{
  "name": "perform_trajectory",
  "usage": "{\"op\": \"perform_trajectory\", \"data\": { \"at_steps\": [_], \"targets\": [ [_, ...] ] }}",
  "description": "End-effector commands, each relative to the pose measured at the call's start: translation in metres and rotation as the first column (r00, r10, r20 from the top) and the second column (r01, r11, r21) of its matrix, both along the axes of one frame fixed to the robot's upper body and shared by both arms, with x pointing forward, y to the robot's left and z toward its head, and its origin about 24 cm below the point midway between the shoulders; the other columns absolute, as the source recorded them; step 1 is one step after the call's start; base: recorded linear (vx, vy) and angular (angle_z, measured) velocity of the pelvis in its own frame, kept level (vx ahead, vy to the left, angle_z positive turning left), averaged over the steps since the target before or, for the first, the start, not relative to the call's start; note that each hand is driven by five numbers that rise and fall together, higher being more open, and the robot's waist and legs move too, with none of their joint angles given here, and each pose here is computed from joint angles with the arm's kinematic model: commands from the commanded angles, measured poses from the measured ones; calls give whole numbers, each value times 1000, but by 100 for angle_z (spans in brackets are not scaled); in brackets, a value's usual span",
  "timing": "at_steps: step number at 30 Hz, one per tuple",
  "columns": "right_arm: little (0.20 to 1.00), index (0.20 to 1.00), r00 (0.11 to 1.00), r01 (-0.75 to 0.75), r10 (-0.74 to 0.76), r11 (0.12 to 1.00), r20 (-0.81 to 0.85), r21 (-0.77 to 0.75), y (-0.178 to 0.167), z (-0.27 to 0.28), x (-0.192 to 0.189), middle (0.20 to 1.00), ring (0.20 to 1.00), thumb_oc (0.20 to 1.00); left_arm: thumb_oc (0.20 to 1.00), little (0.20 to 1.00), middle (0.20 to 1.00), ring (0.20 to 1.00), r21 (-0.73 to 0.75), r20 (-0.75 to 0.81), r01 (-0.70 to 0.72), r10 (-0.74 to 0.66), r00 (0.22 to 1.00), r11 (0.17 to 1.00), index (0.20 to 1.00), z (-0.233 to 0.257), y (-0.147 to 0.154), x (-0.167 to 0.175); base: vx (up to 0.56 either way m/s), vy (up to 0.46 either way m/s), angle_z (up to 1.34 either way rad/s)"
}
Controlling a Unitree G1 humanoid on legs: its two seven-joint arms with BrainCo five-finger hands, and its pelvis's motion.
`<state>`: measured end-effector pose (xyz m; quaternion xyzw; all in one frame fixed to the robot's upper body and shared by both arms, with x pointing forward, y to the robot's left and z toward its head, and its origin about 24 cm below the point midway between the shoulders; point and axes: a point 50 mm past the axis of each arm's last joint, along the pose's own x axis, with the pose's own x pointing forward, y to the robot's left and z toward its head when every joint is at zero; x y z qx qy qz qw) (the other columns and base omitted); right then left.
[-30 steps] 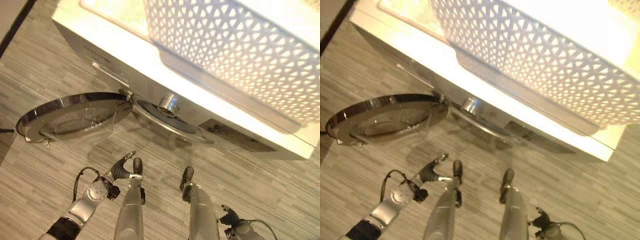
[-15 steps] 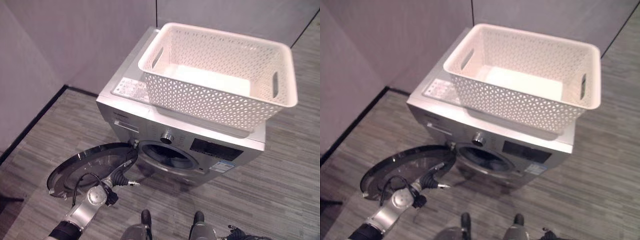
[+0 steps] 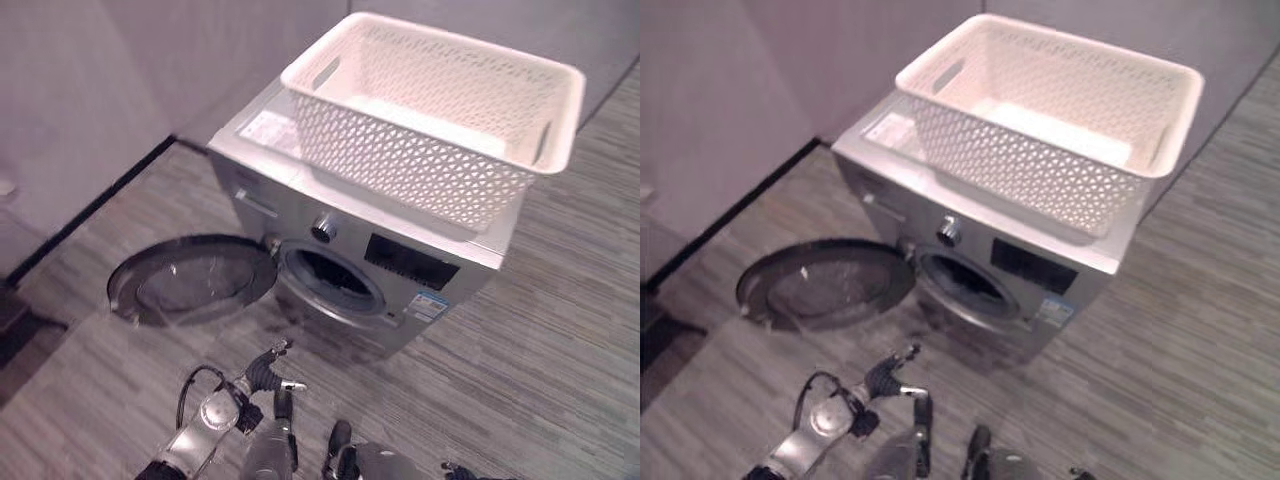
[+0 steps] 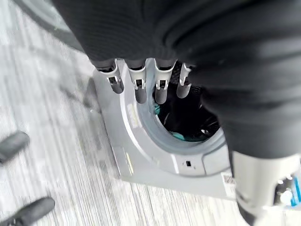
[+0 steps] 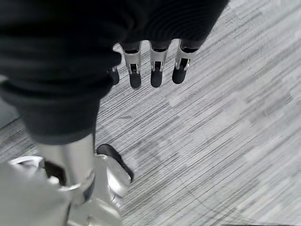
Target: Grab the laundry basket,head to the washer,open it,put in the laundry and shut it.
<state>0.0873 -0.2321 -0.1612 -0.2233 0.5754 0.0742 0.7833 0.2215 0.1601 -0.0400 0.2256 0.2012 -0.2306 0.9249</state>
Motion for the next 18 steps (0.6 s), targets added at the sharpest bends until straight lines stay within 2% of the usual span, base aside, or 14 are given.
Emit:
{"op": "perform_trajectory", "data": {
  "at_steps": [1, 7, 12, 14, 18],
  "targets": [
    [1000, 1000, 999, 3, -3, 1000, -51, 5, 0, -4, -24, 1000, 1000, 1000, 1000, 1000, 1000, 1000, -97, 117, -18, 29, 993, 995, 1000, 27, -3, 12, -78, 89, -10],
    [1000, 1000, 985, 88, -88, 996, -151, -4, -6, -8, -61, 1000, 1000, 1000, 1000, 1000, 1000, 1000, -123, 127, -65, 81, 989, 990, 1000, 29, 4, 9, 91, 180, 5],
    [1000, 1000, 990, 88, -86, 996, -113, 15, 2, -8, -44, 1000, 1000, 1000, 1000, 1000, 1000, 1000, -137, 201, -92, 119, 972, 986, 1000, 42, 12, 12, 56, 179, 26],
    [1000, 1000, 996, 33, -27, 997, -86, 71, 22, -10, -30, 1000, 1000, 1000, 1000, 1000, 1000, 1000, -120, 298, -138, 169, 940, 983, 1000, 57, 26, 17, 90, 174, -16],
    [1000, 1000, 1000, -12, 14, 994, -20, 106, 36, -8, -5, 1000, 1000, 1000, 1000, 1000, 1000, 1000, 12, 517, -144, 117, 848, 990, 1000, 94, 40, 35, 51, 116, 10]
  ]
}}
